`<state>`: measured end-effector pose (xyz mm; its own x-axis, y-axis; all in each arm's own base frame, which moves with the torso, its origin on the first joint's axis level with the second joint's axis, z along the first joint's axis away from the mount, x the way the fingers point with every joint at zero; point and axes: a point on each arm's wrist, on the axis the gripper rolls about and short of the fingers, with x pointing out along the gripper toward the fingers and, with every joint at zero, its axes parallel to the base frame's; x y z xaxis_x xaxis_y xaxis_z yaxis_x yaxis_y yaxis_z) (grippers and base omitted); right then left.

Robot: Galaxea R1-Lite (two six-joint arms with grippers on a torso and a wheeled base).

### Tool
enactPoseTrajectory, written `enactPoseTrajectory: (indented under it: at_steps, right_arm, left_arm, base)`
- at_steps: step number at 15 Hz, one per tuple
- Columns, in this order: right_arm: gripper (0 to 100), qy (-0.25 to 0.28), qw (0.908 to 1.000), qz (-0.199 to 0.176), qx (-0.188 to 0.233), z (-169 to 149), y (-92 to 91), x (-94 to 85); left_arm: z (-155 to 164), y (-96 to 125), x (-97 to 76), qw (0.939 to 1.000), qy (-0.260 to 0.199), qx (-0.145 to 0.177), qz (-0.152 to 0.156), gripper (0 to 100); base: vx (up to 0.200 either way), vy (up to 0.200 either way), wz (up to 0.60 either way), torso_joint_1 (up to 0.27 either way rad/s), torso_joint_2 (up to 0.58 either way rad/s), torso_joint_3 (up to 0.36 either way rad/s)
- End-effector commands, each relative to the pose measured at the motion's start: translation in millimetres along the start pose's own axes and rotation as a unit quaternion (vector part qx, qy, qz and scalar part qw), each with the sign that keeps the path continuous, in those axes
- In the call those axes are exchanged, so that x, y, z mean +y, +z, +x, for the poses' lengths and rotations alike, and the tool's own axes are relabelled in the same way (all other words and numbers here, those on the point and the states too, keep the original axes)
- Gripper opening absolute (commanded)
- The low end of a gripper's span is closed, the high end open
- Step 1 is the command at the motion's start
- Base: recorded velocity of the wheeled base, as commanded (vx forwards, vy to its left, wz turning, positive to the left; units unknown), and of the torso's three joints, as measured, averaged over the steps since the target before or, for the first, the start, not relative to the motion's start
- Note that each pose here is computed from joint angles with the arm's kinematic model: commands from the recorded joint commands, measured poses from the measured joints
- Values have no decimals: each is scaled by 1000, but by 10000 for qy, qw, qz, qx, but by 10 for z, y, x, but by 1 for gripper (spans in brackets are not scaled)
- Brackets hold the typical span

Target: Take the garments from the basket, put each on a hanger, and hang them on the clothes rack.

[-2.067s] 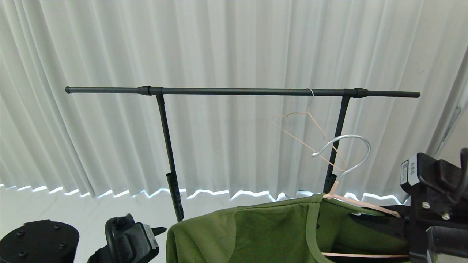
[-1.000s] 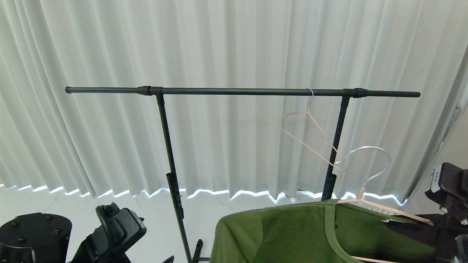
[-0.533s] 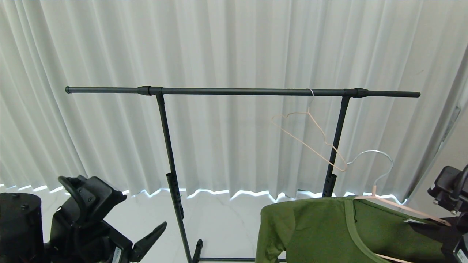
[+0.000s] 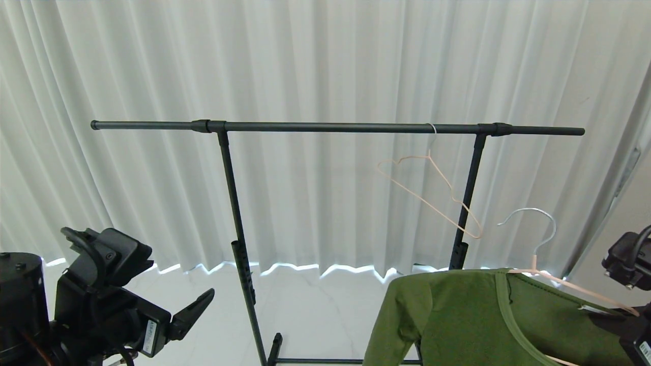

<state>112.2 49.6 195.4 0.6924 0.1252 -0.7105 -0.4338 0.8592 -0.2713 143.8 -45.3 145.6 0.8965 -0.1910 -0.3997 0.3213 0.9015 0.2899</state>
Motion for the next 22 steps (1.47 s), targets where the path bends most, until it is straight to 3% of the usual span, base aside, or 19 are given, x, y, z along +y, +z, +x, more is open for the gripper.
enactPoseTrajectory:
  at_steps: [1,3,7,17,22]
  right_arm:
    - [0,0,10000,19,-41,-5,45,-9]
    - [0,-2,10000,36,-49,11,105,-18]
    - [0,-6,9996,272,-110,50,279,-44]
    - [0,141,9993,335,-107,114,344,-13]
    - [0,389,9972,613,-195,273,634,106]
  left_arm:
    - [-7,-18,-24,10000,-64,15,30,100]
    - [-4,-23,-28,10000,-74,27,34,100]
    - [-9,-8,-86,9996,-249,-23,116,100]
    - [-11,-2,-168,9985,-493,-57,231,100]
    - [-4,-22,-174,9984,-507,-5,239,100]
  base:
    - [0,0,0,0,0,0]
    - [0,0,0,0,0,0]
    - [200,0,0,-4,-1,5]
    - [200,0,0,5,3,1]
    - [40,0,0,0,1,2]
